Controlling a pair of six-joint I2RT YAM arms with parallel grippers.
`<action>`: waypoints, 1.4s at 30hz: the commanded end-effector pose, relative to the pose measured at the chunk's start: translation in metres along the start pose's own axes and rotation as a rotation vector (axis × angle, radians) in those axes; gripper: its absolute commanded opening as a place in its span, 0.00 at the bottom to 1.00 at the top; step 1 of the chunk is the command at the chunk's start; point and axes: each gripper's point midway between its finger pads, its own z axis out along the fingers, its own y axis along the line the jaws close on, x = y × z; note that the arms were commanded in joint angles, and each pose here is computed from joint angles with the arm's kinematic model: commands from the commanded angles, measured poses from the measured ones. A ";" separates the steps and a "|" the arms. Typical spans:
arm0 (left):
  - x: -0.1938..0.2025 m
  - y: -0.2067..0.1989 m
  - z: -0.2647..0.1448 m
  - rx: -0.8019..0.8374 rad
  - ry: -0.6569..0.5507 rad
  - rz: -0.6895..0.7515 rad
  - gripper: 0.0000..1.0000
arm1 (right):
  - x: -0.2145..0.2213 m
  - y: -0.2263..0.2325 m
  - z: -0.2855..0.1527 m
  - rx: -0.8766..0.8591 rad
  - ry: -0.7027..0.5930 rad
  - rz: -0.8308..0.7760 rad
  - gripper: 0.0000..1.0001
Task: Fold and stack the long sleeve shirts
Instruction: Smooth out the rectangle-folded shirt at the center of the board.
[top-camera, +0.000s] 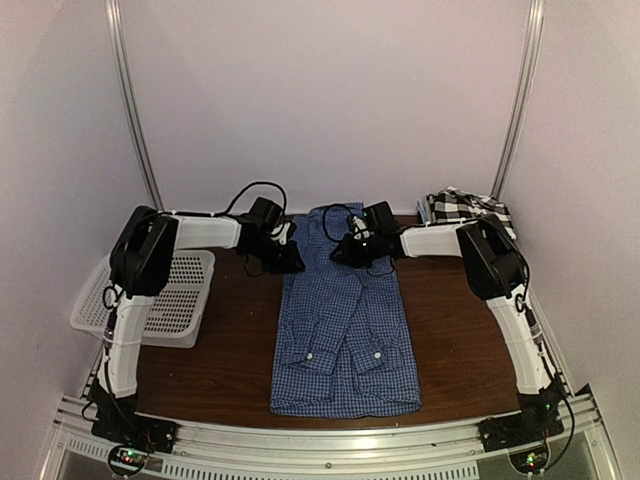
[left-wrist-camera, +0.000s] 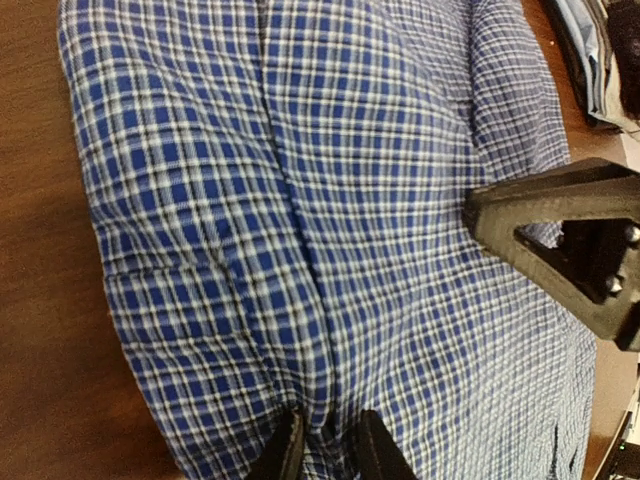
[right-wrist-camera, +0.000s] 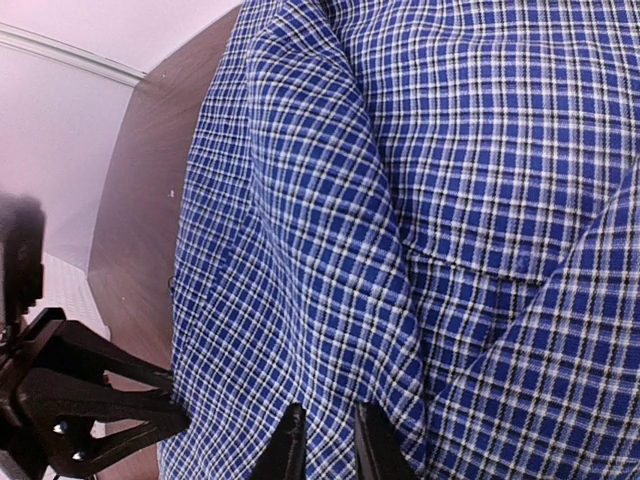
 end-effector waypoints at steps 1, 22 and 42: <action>-0.021 -0.001 0.010 0.038 -0.034 0.025 0.20 | -0.022 0.027 -0.021 -0.026 -0.037 -0.036 0.19; -0.011 0.055 0.018 -0.119 -0.010 -0.069 0.18 | 0.056 0.020 -0.051 -0.015 0.082 -0.032 0.18; -0.064 0.030 -0.033 -0.167 -0.125 0.057 0.17 | 0.064 0.000 -0.050 0.048 0.113 0.001 0.19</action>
